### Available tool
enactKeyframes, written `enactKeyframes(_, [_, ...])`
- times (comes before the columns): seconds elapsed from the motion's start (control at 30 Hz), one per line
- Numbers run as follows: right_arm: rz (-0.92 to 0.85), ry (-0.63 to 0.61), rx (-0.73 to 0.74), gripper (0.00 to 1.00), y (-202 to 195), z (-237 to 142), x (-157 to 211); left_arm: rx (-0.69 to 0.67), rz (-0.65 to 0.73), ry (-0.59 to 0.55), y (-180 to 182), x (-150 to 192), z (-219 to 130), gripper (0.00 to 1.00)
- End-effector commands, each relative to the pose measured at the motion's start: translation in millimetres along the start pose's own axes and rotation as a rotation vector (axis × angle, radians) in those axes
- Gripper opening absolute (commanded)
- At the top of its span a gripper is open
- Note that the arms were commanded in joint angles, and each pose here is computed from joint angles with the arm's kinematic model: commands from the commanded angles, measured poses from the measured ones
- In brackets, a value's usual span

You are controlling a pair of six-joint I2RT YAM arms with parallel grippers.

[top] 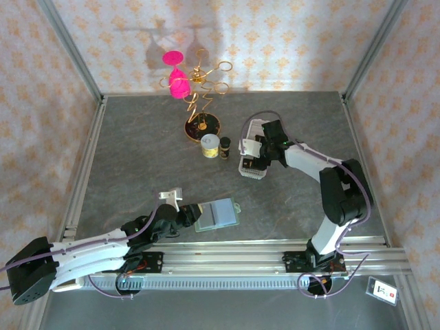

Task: Put the credit cards into the card holder

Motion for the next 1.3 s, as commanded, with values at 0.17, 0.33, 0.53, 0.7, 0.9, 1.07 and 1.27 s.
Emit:
enactKeyframes(0.17, [-0.056,0.084,0.002,0.77,-0.5,10.9,-0.3,0.029,0.007,0.005,-3.1,1.1,-0.3,0.26])
enactKeyframes(0.33, [-0.068,0.091,0.006,0.57,-4.1,7.9,-1.4,0.041,0.024,0.026,-5.8,2.2,-0.3,0.26])
enactKeyframes(0.53, [-0.068,0.079,0.008,0.49,-7.8,2.7,-4.2,0.032,0.020,0.030,-5.5,2.5,0.3,0.26])
enactKeyframes(0.7, [-0.067,0.083,0.011,0.48,-8.6,-1.3,-5.0,0.038,0.023,0.047,-10.2,3.0,0.8,0.26])
enactKeyframes(0.9, [-0.061,0.082,0.021,0.46,-8.5,-6.3,-5.3,0.026,0.023,0.052,-8.4,3.7,1.7,0.26])
enactKeyframes(1.07, [-0.063,0.078,0.051,0.44,-9.2,-12.8,-6.3,0.009,0.011,0.049,-5.6,3.8,2.0,0.26])
enactKeyframes(1.27, [-0.057,0.068,0.048,0.43,-8.7,-14.8,-8.9,0.008,0.009,0.056,-5.0,4.6,2.6,0.25])
Point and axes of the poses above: each hand's point on the last joint's axis, 136 mm out from that joint toward the fingers, its own z axis out along the fingers, its own y axis along the line the jaws close on, x = y × z, the point moved 10 cm from there along -z, back along the fingers, and after that the axes turned 14 degrees about -z, right-handed, at the moved point
